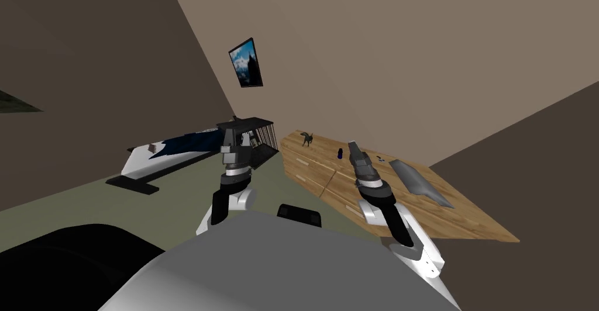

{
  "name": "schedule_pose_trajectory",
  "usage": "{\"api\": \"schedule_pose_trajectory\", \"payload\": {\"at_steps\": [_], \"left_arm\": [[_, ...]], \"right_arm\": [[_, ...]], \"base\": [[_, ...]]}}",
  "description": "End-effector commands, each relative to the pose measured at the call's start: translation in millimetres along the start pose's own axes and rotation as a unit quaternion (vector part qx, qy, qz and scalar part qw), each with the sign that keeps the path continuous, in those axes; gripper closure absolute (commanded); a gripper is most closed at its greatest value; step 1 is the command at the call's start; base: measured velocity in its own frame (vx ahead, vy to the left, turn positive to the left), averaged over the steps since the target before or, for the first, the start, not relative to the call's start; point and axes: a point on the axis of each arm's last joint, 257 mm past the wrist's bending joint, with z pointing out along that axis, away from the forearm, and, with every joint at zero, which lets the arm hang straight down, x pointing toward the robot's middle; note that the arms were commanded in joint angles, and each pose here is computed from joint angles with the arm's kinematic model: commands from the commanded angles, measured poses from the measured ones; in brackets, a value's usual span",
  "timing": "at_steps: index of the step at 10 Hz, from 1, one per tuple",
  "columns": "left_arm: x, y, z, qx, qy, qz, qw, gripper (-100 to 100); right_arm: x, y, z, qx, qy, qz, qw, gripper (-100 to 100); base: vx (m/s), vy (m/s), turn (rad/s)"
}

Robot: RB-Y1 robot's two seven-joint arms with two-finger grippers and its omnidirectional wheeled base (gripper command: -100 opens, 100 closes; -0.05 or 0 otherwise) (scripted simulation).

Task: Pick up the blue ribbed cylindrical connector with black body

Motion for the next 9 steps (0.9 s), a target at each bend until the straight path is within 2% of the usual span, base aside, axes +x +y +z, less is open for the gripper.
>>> {"api": "schedule_pose_trajectory", "payload": {"at_steps": [1,2,3,4,5,6,7,8,9], "left_arm": [[0.0,0,0.0,0.000,0.000,0.000,1.0000,0],[0.0,0,0.0,0.000,0.000,0.000,1.0000,0],[0.0,0,0.0,0.000,0.000,0.000,1.0000,0],[0.0,0,0.0,0.000,0.000,0.000,1.0000,0],[0.0,0,0.0,0.000,0.000,0.000,1.0000,0],[0.0,0,0.0,0.000,0.000,0.000,1.0000,0],[0.0,0,0.0,0.000,0.000,0.000,1.0000,0],[0.0,0,0.0,0.000,0.000,0.000,1.0000,0],[0.0,0,0.0,0.000,0.000,0.000,1.0000,0]], "right_arm": [[17,2,2.5,-0.018,0.034,-0.032,0.9987,-100],[19,3,1.8,-0.021,0.040,-0.035,0.9984,-100],[35,4,1.2,-0.037,0.068,-0.062,0.9951,-100],[36,4,0.4,-0.039,0.074,-0.065,0.9944,-100],[54,4,-2.3,-0.056,0.103,-0.093,0.9888,-100],[55,4,-3.4,-0.059,0.109,-0.096,0.9877,-100],[74,3,-8.4,-0.077,0.139,-0.125,0.9794,-100],[75,3,-9.8,-0.080,0.145,-0.128,0.9779,-100],[94,0,-16.8,-0.098,0.175,-0.157,0.9671,-100]], "base": [[-0.115,-0.022,0.071],[-0.089,-0.023,0.047],[-0.079,-0.024,0.105],[-0.064,-0.029,0.051],[-0.068,-0.038,0.090],[-0.053,-0.032,0.056],[-0.057,-0.033,0.106],[-0.049,-0.027,0.094],[-0.048,-0.030,0.136]]}}
